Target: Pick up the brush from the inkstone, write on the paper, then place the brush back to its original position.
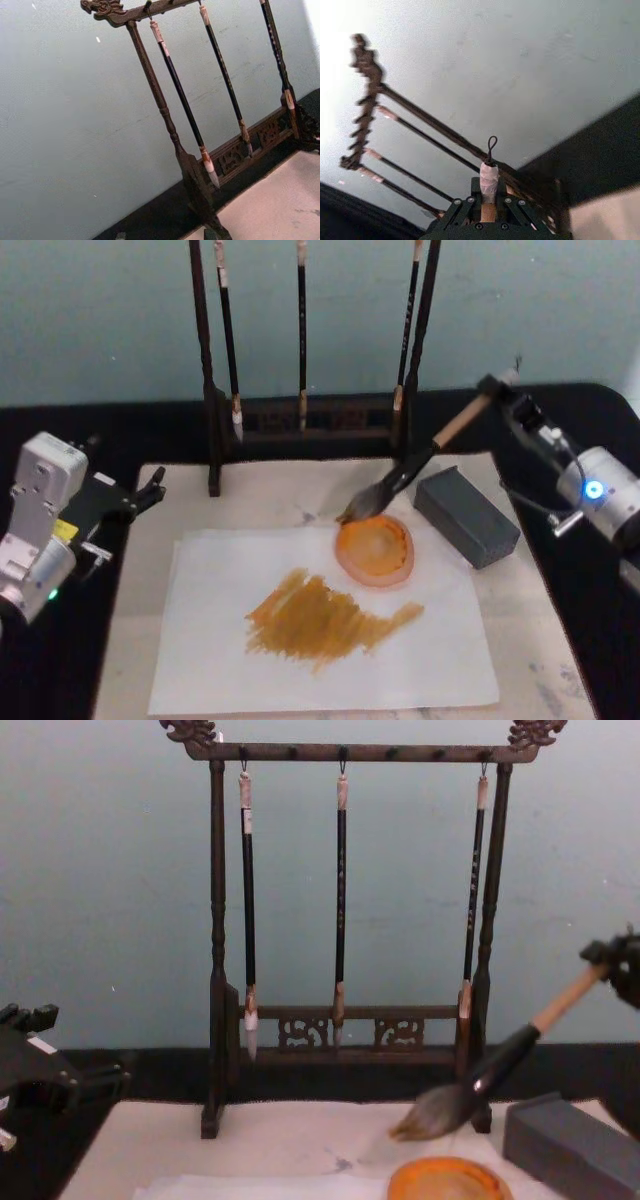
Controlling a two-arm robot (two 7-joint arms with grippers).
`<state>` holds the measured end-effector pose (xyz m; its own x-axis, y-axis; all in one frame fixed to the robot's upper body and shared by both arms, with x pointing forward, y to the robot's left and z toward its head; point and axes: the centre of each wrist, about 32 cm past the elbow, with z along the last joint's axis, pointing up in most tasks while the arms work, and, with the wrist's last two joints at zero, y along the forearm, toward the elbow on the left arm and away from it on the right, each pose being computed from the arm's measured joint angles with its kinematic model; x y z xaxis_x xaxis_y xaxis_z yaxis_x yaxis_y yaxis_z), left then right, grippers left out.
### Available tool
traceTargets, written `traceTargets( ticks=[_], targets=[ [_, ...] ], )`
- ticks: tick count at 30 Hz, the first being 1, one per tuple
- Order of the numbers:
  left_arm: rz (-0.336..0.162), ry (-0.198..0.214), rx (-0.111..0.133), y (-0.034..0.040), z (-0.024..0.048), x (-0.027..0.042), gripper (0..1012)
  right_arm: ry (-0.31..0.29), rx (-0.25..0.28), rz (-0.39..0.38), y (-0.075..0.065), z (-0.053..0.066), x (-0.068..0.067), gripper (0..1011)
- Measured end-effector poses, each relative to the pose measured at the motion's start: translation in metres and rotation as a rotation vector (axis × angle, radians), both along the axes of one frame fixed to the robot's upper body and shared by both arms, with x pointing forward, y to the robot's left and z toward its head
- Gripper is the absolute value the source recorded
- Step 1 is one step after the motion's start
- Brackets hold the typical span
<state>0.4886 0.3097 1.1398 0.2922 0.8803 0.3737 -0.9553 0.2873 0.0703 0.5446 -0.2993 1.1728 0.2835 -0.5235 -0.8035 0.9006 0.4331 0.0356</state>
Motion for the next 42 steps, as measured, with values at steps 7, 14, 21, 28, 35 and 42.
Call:
traceTargets(
  ticks=[7, 14, 21, 28, 35, 42],
  targets=[
    [0.000, 0.000, 0.000, 0.0000, 0.0000, 0.0000, 1010, -0.055, -0.021, 0.022, 0.001, 0.018, 0.005, 163],
    [0.000, 0.000, 0.000, 0.0000, 0.0000, 0.0000, 1010, -0.136, -0.106, 0.067, 0.005, 0.027, 0.007, 163],
    [0.000, 0.000, 0.000, 0.0000, 0.0000, 0.0000, 1010, -0.320, -0.350, 0.189, 0.022, 0.053, 0.009, 163],
    [0.000, 0.000, 0.000, 0.0000, 0.0000, 0.0000, 1010, -0.481, -0.550, 0.327, 0.053, 0.076, 0.010, 163],
    [0.000, 0.000, 0.000, 0.0000, 0.0000, 0.0000, 1010, -0.638, -0.736, 0.459, 0.084, 0.085, 0.001, 163],
    [0.000, 0.000, 0.000, 0.0000, 0.0000, 0.0000, 1010, -0.703, -0.817, 0.502, 0.095, 0.083, -0.004, 163]
  ],
)
